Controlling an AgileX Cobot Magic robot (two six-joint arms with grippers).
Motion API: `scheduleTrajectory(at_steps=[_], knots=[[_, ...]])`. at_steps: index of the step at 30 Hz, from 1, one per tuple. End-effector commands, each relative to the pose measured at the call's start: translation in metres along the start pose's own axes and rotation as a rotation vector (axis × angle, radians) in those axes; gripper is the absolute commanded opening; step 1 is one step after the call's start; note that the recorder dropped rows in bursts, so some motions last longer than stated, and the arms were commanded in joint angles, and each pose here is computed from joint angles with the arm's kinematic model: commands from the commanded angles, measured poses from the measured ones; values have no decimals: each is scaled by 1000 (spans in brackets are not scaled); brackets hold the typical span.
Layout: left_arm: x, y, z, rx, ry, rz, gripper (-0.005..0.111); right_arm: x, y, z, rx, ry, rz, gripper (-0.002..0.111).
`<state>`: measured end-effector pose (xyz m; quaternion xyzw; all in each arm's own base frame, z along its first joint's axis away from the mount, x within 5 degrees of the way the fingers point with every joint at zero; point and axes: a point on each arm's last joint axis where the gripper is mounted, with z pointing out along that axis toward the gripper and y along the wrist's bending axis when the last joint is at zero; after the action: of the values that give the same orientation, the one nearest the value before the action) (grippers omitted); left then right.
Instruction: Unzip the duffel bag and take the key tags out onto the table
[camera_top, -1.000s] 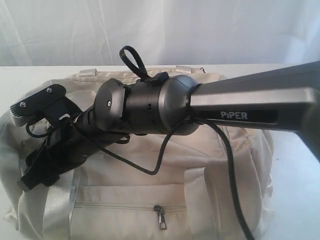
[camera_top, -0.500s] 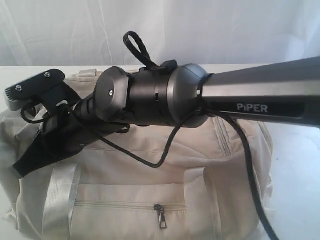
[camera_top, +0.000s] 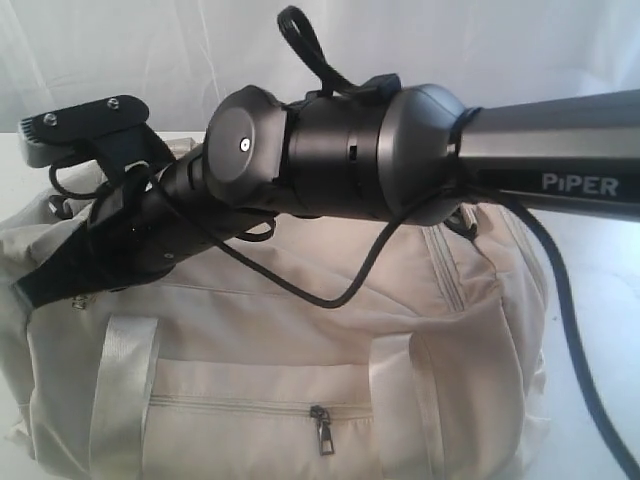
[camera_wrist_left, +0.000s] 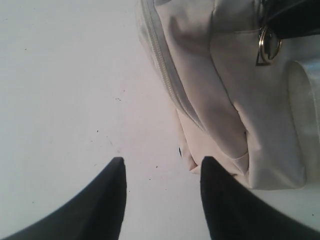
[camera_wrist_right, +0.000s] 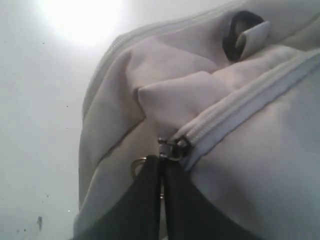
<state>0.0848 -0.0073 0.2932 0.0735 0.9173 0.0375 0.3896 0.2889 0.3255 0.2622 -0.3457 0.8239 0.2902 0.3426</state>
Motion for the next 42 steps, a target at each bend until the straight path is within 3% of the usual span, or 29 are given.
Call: scheduleTrajectory(at_steps=[1, 15, 30, 39, 42], knots=[[2, 0, 0, 6, 0, -15, 51, -15, -11, -16, -6, -11, 90, 0], [2, 0, 0, 7, -1, -15, 51, -46, -45, -36, 54, -130, 213, 0], [6, -5, 8, 42, -14, -17, 51, -63, -59, -2, 63, -164, 171, 0], [5, -6, 8, 46, -23, -17, 51, -64, -83, 12, 77, -135, 184, 0], [6, -7, 11, 48, -30, -11, 51, -66, -83, 6, 88, -118, 129, 0]])
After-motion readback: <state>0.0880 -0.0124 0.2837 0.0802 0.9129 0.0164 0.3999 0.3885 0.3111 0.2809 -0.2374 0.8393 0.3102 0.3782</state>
